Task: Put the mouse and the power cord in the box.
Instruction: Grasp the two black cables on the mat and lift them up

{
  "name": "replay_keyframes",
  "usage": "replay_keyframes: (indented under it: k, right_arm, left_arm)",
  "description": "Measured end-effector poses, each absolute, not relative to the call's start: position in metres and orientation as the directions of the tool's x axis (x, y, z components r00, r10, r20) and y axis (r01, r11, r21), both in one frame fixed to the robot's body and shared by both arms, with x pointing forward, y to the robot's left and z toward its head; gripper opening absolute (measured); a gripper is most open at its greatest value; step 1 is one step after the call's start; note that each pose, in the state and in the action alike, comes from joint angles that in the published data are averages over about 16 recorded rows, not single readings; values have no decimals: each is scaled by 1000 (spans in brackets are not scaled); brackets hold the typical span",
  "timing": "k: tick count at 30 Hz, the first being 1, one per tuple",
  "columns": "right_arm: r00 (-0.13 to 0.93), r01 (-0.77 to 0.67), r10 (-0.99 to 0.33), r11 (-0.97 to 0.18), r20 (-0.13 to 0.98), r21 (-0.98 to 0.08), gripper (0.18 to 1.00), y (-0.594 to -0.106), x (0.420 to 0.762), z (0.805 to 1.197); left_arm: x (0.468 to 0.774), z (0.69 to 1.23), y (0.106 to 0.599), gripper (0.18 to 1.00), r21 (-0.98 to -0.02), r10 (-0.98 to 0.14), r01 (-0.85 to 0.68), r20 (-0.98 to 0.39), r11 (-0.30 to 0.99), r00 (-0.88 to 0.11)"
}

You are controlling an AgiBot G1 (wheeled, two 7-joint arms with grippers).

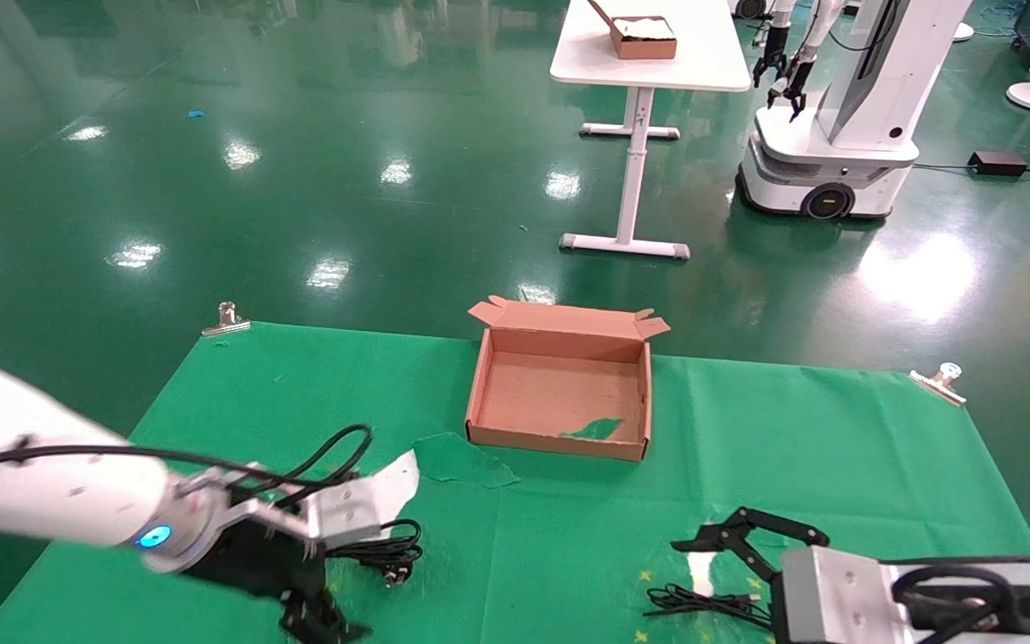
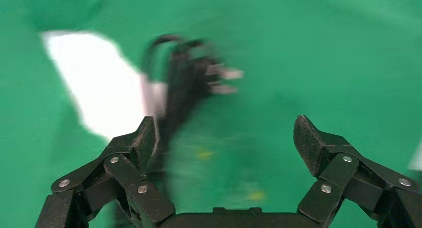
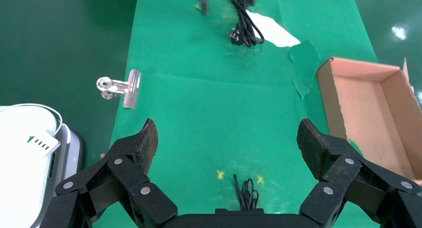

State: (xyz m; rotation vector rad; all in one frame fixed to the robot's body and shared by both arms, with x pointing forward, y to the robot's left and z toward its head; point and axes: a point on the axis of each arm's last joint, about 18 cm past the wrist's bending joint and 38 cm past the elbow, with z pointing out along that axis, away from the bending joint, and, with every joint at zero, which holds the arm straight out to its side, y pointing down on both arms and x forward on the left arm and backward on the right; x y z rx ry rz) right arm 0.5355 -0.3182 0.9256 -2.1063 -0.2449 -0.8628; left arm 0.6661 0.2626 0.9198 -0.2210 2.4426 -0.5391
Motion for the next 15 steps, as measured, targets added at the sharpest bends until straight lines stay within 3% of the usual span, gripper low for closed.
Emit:
replay_keyframes:
  k: [15]
  right_arm:
    - [744,433,-135,-649,654,-626,1001,-326,532,928]
  left_arm:
    - [723,921,251,1000,-223,-247,-127,-673,966,-698]
